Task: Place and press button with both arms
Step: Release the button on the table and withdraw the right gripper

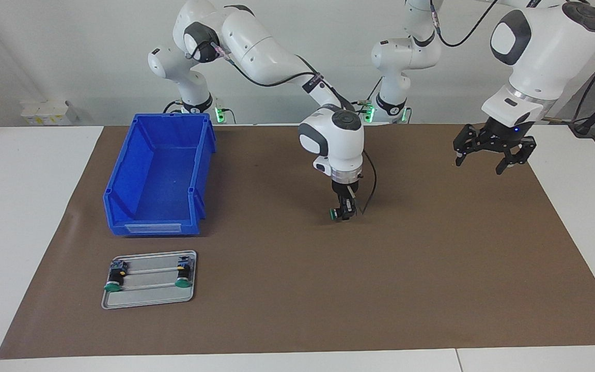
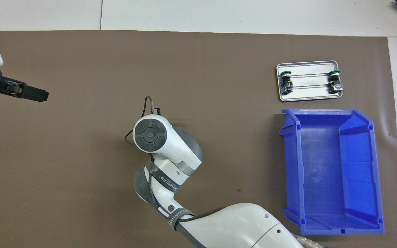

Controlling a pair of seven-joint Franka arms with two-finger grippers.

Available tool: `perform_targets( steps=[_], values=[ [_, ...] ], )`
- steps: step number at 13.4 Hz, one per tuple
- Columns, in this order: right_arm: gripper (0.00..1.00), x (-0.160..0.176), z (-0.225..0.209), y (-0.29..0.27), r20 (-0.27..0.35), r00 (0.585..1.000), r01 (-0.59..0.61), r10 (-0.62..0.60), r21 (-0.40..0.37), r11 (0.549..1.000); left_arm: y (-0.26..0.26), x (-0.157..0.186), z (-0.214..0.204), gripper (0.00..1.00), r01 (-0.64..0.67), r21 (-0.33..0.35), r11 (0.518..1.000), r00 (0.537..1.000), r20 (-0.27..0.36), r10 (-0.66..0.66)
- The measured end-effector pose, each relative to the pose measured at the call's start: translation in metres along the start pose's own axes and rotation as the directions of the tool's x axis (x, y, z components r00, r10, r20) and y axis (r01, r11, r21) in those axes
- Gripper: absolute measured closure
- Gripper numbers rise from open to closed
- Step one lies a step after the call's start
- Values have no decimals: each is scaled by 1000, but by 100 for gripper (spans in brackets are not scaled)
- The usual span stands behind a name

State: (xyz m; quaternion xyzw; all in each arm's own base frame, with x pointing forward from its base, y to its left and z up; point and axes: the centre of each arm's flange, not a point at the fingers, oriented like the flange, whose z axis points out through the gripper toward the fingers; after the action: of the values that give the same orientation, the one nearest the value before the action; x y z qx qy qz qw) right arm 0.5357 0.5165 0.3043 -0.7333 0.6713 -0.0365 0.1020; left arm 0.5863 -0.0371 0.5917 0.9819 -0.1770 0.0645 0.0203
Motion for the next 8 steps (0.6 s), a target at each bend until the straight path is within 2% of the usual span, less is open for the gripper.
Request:
perform_targets(
  steps=[2,3,8],
  values=[
    [67,2,4,8,7,1000,5,-5,5,1000,2,-3,8,0,-10,5,1000,1000,-13,10],
    [64,4,5,9,8,1000,5,-5,6,1000,3,-5,11,0,-18,7,1000,1000,-18,18],
    [6,4,-7,5,6,1000,18,-18,33,999,4,-10,12,0,-74,12,997,997,-25,74]
  ],
)
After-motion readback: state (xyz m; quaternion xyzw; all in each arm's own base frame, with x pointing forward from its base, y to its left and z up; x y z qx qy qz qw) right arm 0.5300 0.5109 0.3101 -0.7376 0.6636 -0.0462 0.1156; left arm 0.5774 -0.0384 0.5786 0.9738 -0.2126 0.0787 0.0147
